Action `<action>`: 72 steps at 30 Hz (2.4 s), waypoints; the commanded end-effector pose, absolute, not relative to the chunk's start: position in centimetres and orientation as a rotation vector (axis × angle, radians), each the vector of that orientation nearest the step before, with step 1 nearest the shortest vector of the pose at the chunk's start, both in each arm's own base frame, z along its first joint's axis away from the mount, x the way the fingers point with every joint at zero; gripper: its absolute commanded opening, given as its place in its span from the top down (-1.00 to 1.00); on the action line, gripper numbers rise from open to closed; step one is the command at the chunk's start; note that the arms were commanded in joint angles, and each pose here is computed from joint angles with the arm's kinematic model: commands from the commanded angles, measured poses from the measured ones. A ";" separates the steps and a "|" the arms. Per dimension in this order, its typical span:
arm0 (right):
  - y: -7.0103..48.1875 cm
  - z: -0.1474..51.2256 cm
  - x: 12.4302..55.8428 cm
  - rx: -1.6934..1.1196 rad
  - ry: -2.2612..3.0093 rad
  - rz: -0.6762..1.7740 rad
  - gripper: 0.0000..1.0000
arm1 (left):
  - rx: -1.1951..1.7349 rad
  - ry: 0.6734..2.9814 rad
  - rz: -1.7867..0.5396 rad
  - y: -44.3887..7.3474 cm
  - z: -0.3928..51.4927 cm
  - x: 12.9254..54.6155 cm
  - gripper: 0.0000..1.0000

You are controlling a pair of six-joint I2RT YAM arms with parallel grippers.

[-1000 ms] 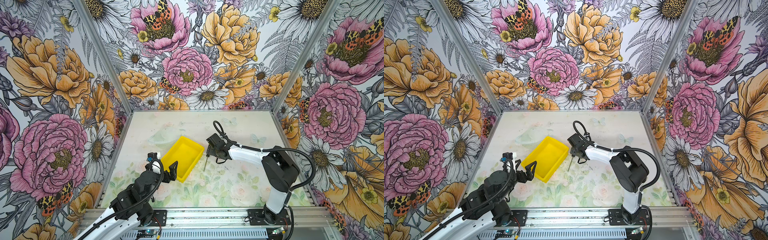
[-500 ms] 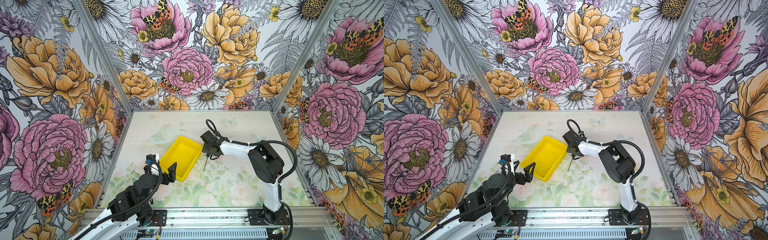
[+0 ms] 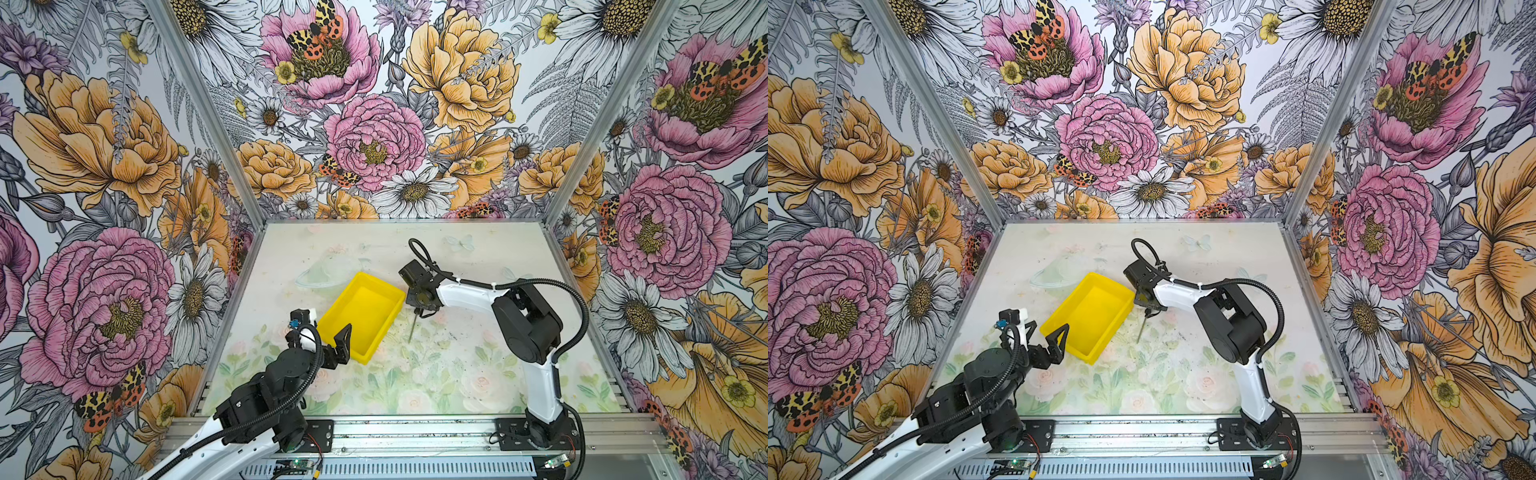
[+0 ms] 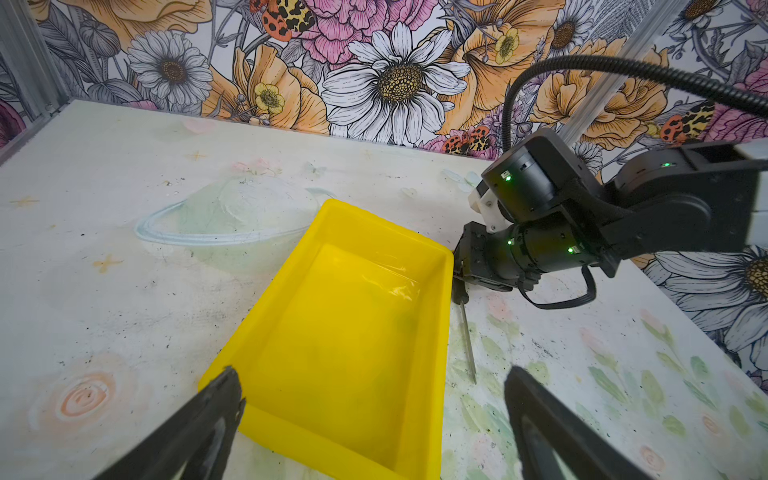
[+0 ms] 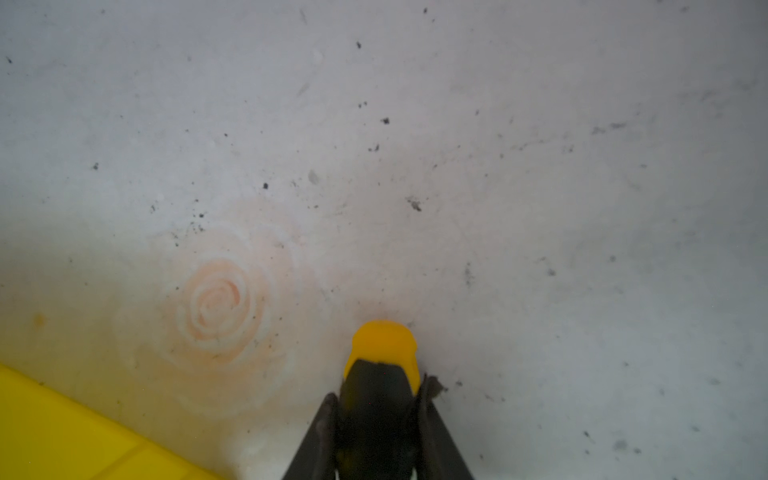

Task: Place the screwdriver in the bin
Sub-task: 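Lift the screwdriver upright with the right gripper, then carry the screwdriver over the yellow bin with the right gripper and lower it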

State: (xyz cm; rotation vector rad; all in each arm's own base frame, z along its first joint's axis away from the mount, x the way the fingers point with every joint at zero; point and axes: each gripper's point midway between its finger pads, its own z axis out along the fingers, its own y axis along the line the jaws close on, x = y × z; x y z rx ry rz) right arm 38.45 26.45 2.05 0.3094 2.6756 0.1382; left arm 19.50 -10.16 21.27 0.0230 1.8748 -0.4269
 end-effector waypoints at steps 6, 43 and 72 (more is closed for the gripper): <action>24.5 -0.7 36.1 0.249 2.781 0.016 0.94 | -0.010 1.872 -0.410 -9.7 20.9 19.6 -0.97; 41.5 17.0 34.7 0.226 2.424 0.699 1.00 | -0.037 1.856 -0.400 -9.0 21.1 19.5 -0.97; 44.6 8.7 35.6 0.321 2.502 0.602 0.31 | -0.060 1.820 -0.409 -8.3 21.7 18.8 -0.97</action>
